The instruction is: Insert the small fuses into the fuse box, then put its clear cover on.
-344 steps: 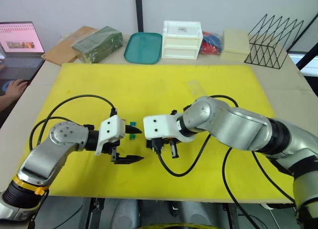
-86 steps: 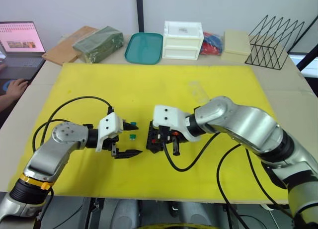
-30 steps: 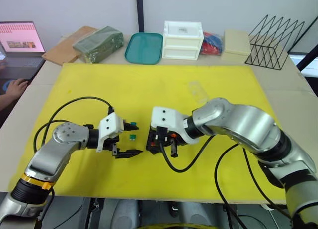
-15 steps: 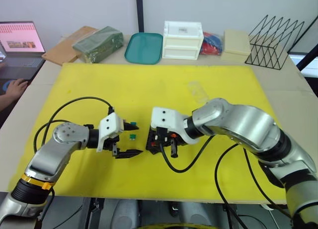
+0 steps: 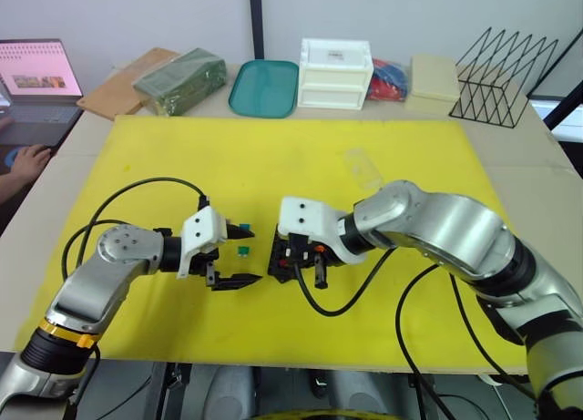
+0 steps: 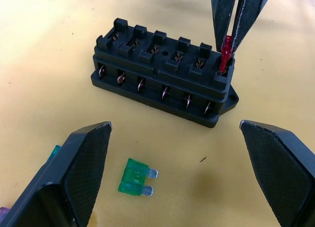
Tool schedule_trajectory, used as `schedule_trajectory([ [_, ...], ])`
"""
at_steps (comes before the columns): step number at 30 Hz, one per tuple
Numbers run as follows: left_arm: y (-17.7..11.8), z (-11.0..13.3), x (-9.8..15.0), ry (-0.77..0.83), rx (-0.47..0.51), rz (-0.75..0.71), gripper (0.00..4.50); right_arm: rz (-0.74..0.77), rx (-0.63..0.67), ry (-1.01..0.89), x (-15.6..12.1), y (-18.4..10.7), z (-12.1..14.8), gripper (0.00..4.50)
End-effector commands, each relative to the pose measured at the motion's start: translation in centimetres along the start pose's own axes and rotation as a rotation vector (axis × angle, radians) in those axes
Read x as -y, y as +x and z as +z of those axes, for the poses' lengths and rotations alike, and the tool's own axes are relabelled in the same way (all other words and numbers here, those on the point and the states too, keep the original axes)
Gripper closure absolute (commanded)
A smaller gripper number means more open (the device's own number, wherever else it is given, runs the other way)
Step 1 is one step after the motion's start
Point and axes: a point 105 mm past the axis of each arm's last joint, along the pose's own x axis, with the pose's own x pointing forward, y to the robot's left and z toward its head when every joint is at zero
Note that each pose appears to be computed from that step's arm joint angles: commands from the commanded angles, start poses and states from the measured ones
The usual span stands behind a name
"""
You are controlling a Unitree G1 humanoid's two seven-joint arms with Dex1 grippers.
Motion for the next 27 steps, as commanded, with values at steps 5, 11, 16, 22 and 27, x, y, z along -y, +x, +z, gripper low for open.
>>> schedule_trajectory([
  [5,-0.13,0.68,-0.03,0.035,0.011,0.005,0.00,-0.008,0.008,-0.016,-0.15,-0.04,0.36,4.46],
  [11,-0.12,0.67,-0.07,0.035,0.011,0.006,0.00,-0.007,0.022,-0.020,-0.11,-0.24,0.80,4.46],
  [16,-0.14,0.68,-0.10,0.035,0.013,0.009,0.00,-0.002,0.018,-0.021,-0.17,-0.26,0.79,4.46],
  [22,-0.16,0.65,-0.07,0.034,0.013,0.010,0.00,0.012,0.018,-0.015,-0.36,-0.26,0.78,4.46],
  [27,-0.15,0.66,-0.06,0.035,0.014,0.010,0.00,0.015,0.016,-0.008,-0.36,-0.32,0.82,4.46],
])
